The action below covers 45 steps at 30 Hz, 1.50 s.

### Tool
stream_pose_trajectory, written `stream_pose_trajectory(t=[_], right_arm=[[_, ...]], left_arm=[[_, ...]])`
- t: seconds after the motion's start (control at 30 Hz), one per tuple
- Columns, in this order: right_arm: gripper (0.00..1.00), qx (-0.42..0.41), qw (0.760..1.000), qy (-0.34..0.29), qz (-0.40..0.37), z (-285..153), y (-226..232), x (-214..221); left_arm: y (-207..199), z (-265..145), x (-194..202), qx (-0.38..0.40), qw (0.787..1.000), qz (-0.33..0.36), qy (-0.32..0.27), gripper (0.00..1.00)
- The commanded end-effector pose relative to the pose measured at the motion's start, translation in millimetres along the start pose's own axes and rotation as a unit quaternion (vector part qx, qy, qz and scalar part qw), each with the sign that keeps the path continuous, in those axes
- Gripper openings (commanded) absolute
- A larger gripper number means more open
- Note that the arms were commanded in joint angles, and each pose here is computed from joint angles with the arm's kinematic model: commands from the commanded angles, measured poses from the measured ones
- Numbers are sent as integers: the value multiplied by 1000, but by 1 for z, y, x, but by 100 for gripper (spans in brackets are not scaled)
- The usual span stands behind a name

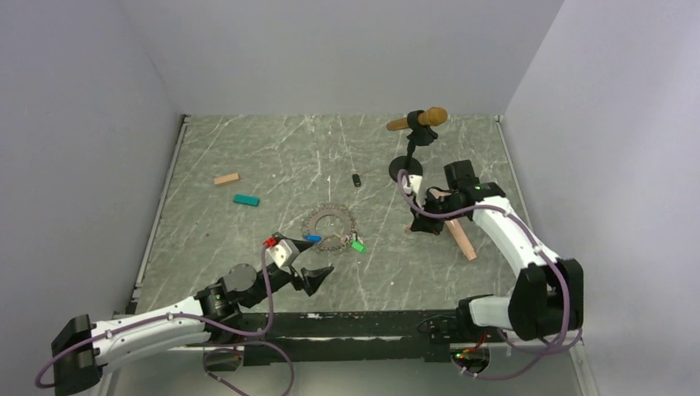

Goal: Put the keys on the keyring

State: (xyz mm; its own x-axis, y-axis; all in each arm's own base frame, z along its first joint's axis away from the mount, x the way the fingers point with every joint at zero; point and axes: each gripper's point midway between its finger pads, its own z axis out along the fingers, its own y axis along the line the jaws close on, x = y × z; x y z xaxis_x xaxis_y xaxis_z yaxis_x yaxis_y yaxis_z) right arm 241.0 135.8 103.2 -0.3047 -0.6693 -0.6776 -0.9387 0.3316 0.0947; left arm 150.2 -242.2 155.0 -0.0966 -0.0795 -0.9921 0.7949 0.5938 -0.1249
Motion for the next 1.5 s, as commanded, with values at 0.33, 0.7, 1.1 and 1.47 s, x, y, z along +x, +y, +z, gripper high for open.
stream_pose_trajectory(t=[0.33,0.7,1.1,1.47], right_arm=[[0,57,996,6,-73,-81,33,19],[0,56,978,193,-51,-96,41,107],[0,-14,956,294,-21,-30,-2,115],[0,-34,952,304,-4,29,-11,90]], left_arm=[[-18,7,-27,35,999,-15,-23,90],[-18,3,-19,38,999,-23,-15,90],[-10,-4,-11,21,999,-28,-17,90],[-3,-11,-10,7,1000,-26,-16,91]])
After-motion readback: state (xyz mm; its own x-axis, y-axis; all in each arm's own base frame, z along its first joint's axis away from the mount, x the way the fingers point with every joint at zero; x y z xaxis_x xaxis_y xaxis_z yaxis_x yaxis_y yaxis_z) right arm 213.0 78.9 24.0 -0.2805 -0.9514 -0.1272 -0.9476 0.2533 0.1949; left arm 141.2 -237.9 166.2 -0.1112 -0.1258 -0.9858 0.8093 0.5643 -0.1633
